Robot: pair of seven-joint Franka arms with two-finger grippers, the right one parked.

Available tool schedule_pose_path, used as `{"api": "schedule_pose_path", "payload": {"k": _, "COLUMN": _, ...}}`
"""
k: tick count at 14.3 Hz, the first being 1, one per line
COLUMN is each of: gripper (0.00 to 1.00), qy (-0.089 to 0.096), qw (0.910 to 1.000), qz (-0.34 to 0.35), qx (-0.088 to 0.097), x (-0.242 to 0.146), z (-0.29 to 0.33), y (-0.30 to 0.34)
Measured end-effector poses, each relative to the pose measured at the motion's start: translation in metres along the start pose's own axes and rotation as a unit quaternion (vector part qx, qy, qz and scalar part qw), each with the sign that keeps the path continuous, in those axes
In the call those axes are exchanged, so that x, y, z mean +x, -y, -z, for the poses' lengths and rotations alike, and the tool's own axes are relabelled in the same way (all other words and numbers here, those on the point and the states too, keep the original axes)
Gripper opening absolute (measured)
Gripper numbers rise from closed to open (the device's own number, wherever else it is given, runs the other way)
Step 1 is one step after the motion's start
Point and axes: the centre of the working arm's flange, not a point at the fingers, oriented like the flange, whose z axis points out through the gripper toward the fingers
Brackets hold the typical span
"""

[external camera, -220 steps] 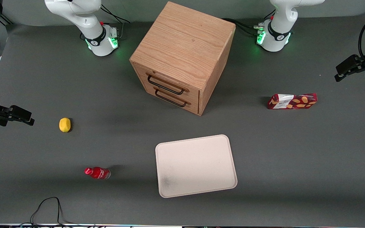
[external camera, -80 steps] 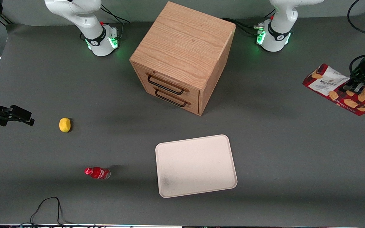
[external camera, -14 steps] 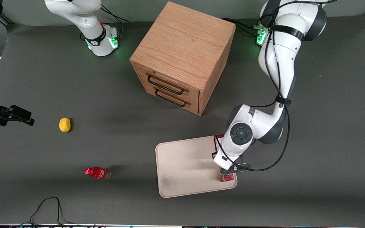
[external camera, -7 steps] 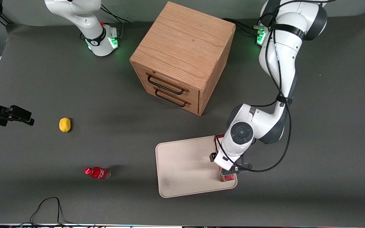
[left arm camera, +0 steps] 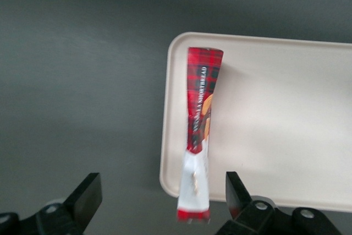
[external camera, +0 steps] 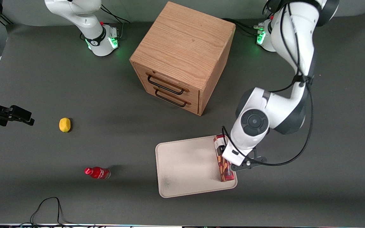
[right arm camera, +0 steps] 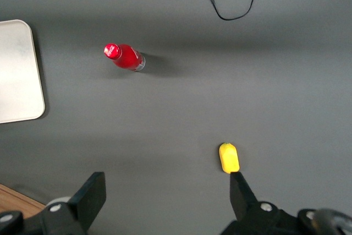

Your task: Place red cookie box on tray

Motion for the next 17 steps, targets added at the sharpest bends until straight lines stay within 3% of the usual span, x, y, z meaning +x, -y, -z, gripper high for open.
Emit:
{"api": "schedule_pose_path", "payload": {"k": 2, "gripper": 1.0, "qy": -0.003, "qw": 0.9998, "qz": -0.008, "qx": 0.018, "x": -0.006, "z": 0.047, "y": 0.016}}
{"api": "schedule_pose_path", "payload": {"k": 6, "gripper": 1.0, "qy": 0.011, "qw": 0.9977, "qz": -0.057, "qx": 0.036, "x": -0.022, "z": 0.127, "y": 0.054}}
{"api": "schedule_pose_path", "payload": {"k": 12, "gripper": 1.0, "qy": 0.024, "qw": 0.9901, "qz": -0.132, "qx": 0.04, "x": -0.026, "z": 0.211, "y": 0.151}}
{"api": "schedule_pose_path", "payload": {"k": 17, "gripper": 1.0, "qy": 0.02, "qw": 0.9831, "qz": -0.178, "qx": 0.036, "x": -0.039, "z": 0.258, "y": 0.234}}
